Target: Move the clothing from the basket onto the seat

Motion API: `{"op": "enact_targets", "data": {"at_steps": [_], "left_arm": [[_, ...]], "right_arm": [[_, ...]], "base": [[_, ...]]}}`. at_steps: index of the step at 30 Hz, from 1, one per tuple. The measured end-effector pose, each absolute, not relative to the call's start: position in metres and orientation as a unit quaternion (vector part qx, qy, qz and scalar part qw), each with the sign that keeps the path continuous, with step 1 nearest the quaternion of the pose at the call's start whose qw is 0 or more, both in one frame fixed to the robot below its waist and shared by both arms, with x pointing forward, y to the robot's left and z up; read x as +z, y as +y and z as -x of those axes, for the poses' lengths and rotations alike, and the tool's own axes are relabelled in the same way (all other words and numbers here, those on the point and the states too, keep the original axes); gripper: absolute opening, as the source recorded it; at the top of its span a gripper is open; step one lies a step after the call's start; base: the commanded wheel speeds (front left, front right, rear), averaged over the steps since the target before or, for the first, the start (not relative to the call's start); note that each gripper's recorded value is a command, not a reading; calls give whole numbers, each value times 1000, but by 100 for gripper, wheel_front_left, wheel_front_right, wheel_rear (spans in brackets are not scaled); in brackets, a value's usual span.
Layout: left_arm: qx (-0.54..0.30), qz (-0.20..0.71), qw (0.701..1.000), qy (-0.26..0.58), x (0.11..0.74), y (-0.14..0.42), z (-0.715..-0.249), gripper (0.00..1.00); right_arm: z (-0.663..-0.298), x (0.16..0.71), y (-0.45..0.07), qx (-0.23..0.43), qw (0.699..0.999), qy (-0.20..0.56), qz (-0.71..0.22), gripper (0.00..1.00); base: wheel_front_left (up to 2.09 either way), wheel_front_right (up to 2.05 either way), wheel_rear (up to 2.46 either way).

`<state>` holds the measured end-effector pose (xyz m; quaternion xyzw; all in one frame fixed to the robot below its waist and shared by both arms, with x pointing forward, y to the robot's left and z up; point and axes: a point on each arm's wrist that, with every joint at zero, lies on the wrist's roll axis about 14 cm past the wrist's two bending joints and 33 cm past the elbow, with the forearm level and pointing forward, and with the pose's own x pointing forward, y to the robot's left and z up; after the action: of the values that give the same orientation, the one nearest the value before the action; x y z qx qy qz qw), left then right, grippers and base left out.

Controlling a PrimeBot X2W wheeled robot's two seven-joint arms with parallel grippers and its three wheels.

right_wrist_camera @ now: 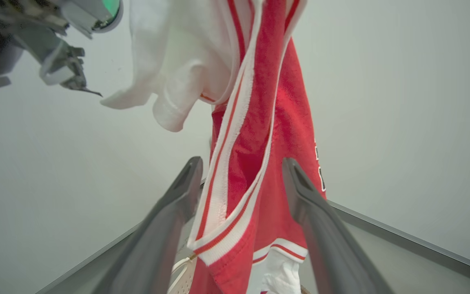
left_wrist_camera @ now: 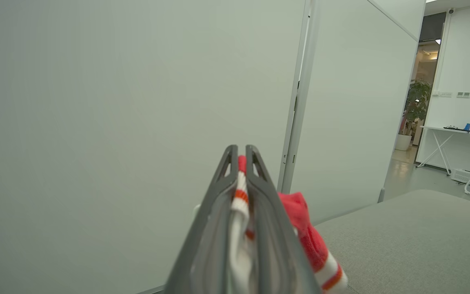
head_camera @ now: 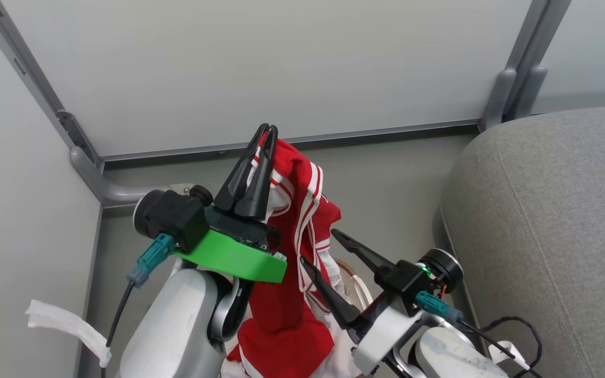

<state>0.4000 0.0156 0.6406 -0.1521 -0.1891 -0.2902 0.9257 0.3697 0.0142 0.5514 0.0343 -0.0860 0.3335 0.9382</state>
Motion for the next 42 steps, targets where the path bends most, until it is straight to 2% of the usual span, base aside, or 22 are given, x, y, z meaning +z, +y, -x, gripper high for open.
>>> {"op": "enact_targets", "data": {"at_steps": [9,18,19,20,32,33,34,42], "left_arm": [[-298,162,921,-191,645,14,-395,0],[-300,166,921,-186,645,13,-390,0],[-300,168,921,-185,645,13,-389,0],[-299,168,921,-184,644,13,-389,0],[-297,170,923,-176,639,12,-396,1],[-297,170,924,-171,635,11,-397,58],[-296,168,925,-169,633,11,-398,100],[-302,161,928,-145,613,1,-407,100]], "right_arm": [[-375,528,40,378,925,-47,-3,100],[-378,508,58,404,914,-1,-21,100],[-377,505,60,408,913,6,-20,47],[-376,502,62,410,912,11,-23,0],[-390,510,54,391,919,10,-52,0],[-392,514,51,386,921,4,-56,0],[-394,516,48,379,923,0,-60,0],[-395,532,11,322,942,-30,-94,0]], "base": [[0,0,0],[0,0,0],[0,0,0],[0,0,0],[0,0,0],[0,0,0],[0,0,0],[0,0,0]]}}
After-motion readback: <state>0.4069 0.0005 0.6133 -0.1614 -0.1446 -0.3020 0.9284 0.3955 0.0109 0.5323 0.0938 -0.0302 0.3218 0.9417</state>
